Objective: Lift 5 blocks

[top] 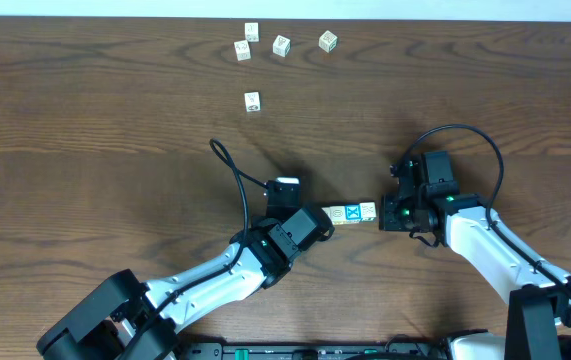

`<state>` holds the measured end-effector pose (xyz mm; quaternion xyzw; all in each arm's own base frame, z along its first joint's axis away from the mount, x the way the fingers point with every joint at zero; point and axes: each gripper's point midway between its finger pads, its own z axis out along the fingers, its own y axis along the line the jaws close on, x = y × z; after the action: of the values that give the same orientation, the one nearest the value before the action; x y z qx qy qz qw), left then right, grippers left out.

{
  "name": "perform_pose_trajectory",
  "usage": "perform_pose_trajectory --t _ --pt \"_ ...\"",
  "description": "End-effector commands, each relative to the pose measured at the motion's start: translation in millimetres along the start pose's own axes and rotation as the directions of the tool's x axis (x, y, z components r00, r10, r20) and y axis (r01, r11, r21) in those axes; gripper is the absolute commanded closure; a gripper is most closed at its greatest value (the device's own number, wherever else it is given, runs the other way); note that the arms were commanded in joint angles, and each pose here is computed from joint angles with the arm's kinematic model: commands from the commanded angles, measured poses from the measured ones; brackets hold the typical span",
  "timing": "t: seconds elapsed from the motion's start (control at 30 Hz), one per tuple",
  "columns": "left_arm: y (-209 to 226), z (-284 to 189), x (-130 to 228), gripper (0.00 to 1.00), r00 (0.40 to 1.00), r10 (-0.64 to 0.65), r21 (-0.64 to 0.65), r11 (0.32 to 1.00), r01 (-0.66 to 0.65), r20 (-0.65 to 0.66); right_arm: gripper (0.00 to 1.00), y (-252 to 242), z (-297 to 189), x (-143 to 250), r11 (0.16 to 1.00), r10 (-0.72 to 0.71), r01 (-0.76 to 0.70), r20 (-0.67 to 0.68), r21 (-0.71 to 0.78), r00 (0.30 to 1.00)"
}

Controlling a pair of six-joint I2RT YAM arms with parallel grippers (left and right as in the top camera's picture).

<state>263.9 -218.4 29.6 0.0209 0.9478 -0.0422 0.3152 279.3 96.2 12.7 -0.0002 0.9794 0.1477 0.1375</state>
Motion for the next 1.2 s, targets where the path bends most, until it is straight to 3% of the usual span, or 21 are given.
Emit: perform_pose_trajectory --t 0.0,0.57,1.17 --pt "3.5 1.7 -0.5 0.93 1.000 0.007 -0.009 1.000 -0.007 0.004 0.99 15.3 0.6 -1.0 0.999 -0.010 0.009 -0.009 -0.046 1.000" --pt "19.6 10.7 0.0 0.93 0.998 -0.053 -0.016 0.998 0.053 -0.029 0.99 26.6 2.9 -0.2 0.997 -0.054 0.054 -0.002 -0.051 0.999" --pt "2.6 31.1 17.1 0.93 0.985 -0.087 0.095 0.990 0.102 -0.146 0.99 23.8 3.0 -4.1 0.997 -0.065 0.065 0.015 -0.032 0.998"
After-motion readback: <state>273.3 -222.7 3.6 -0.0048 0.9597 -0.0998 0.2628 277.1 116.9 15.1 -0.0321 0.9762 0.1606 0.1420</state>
